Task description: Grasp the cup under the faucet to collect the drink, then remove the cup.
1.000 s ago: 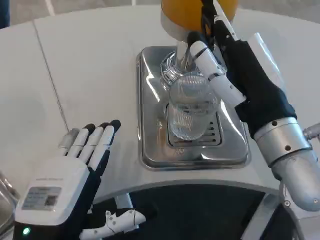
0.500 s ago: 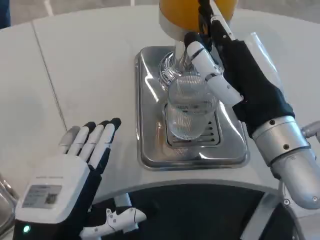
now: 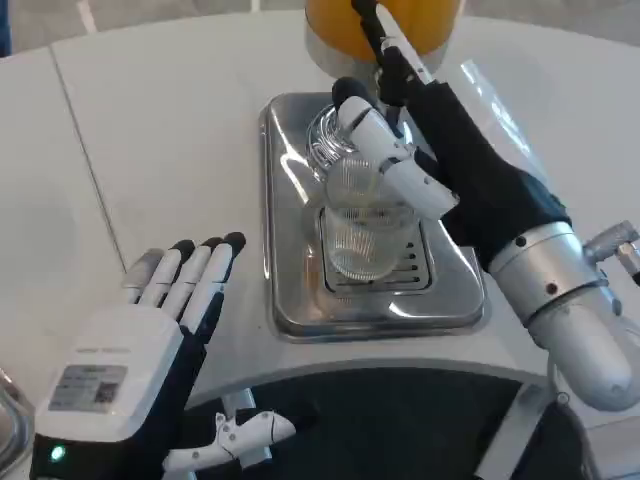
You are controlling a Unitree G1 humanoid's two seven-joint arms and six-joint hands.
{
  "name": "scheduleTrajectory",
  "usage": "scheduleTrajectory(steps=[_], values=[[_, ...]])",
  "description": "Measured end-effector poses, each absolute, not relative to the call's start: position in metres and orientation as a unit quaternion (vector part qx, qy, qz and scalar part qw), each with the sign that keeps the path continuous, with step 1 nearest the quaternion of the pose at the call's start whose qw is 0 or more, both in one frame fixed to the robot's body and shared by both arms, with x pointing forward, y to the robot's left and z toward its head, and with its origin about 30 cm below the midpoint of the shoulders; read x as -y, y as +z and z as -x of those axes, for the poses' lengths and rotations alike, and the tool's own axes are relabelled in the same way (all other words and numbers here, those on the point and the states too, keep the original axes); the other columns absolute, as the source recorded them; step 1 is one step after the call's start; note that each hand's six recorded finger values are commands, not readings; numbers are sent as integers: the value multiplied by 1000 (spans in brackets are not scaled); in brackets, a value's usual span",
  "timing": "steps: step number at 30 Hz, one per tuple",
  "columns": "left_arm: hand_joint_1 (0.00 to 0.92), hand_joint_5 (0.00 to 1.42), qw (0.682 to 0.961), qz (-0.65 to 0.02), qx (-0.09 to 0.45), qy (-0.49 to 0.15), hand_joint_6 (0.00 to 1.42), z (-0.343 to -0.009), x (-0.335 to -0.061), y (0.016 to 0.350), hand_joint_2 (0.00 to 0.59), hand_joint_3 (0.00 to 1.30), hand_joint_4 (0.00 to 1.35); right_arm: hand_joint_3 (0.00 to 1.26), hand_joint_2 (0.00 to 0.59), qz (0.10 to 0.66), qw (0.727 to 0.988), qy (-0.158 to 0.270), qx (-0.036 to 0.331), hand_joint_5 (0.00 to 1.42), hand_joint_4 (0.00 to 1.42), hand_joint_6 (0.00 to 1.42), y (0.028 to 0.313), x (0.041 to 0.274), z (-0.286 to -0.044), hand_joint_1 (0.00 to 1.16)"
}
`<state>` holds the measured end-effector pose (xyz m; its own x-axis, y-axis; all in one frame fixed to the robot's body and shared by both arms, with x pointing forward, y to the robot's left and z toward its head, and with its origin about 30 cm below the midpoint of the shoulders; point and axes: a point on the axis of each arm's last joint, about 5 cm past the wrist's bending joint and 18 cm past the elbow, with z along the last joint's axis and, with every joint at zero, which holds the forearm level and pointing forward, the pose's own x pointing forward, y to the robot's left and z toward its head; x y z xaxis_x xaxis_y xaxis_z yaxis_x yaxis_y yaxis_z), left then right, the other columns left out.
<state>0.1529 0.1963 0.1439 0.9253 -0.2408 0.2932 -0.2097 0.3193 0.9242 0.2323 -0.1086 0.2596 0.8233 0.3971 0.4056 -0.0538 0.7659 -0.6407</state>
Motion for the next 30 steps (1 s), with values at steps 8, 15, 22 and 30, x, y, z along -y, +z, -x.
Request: scheduleTrajectory(steps=[8, 15, 22, 30], values=[[0, 1, 793, -576, 197, -9, 2, -153, -193, 141, 93, 0, 0, 0, 521, 344, 893, 120, 266, 0, 0, 0, 260, 103, -228, 0], [30, 25, 789, -576, 214, 12, 24, -162, -189, 138, 91, 0, 0, 0, 537, 350, 891, 123, 262, 0, 0, 0, 262, 104, -226, 0], [51, 29, 785, -584, 204, 21, 32, -177, -189, 131, 89, 0, 0, 0, 537, 352, 891, 125, 259, 0, 0, 0, 265, 105, -224, 0], [53, 30, 784, -583, 213, 13, 39, -186, -182, 129, 89, 0, 0, 0, 547, 351, 891, 127, 257, 0, 0, 0, 266, 105, -224, 0]])
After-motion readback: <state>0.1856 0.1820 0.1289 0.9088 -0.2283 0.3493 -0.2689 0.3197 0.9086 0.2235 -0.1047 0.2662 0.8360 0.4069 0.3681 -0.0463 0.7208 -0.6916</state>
